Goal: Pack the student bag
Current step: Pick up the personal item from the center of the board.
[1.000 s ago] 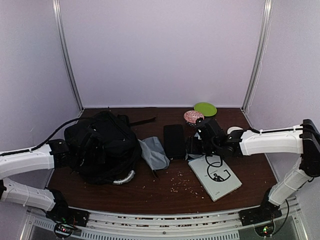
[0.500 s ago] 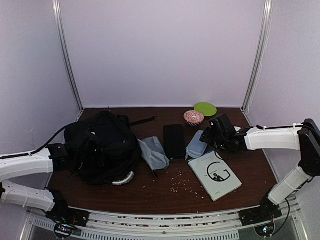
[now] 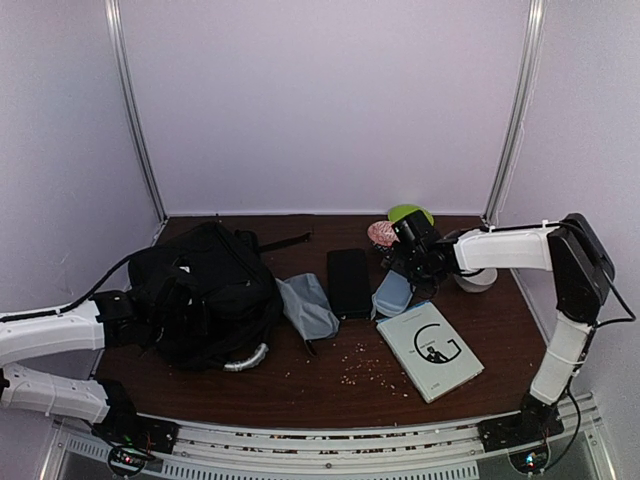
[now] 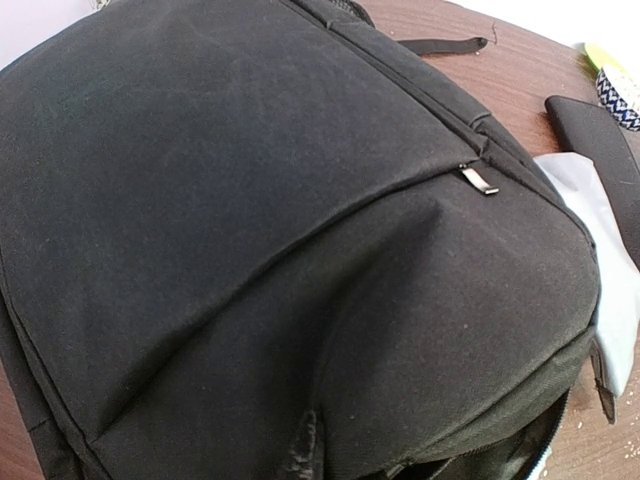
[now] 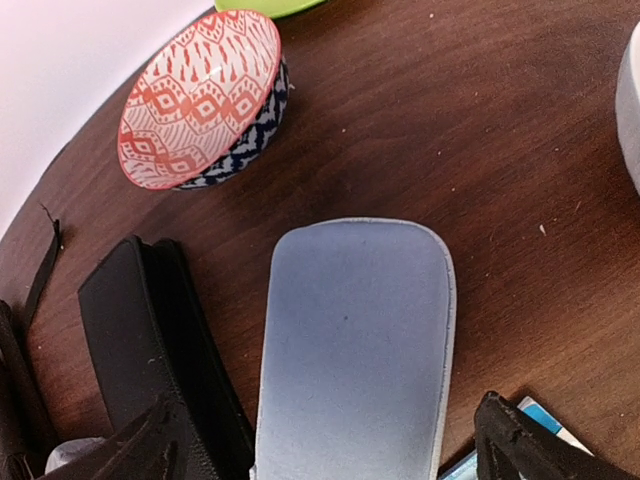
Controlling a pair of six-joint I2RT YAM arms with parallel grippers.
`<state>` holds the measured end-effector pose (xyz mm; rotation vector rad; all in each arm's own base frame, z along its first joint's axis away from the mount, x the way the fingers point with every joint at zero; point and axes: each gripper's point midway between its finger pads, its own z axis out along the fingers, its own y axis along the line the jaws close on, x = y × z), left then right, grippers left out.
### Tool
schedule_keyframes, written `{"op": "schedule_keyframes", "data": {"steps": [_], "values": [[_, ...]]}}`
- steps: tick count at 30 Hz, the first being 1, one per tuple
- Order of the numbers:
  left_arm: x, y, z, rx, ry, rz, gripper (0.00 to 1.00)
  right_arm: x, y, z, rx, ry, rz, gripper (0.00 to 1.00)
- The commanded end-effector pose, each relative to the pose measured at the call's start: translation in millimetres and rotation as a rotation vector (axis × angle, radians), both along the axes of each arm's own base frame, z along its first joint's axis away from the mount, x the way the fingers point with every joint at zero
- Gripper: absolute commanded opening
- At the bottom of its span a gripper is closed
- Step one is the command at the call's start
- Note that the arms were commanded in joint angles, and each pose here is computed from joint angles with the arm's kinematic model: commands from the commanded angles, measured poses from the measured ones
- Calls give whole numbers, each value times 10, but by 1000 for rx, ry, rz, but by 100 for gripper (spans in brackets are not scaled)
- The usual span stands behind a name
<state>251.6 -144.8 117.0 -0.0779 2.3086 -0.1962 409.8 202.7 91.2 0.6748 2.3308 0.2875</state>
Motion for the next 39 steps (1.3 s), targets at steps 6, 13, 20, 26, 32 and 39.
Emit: {"op": "schedule_keyframes", "data": {"steps": [6, 13, 20, 26, 32, 39], "values": [[101, -61, 63, -34, -63, -11, 0, -33, -161, -318, -176, 157, -12, 99], [132, -126, 2, -36, -62, -31, 0, 78, -47, -335, -178, 193, -1, 100], [112, -156, -51, -56, -56, -43, 0, 84, 0, -473, -190, 246, 12, 99], [115, -148, -48, -51, -60, -43, 0, 46, -40, -576, -196, 273, 9, 100], [111, -146, -1, -57, -66, -44, 0, 61, 92, -664, -140, 295, 65, 90], [70, -98, 247, -71, -88, -43, 0, 109, 233, -374, -77, 240, 125, 77]]}}
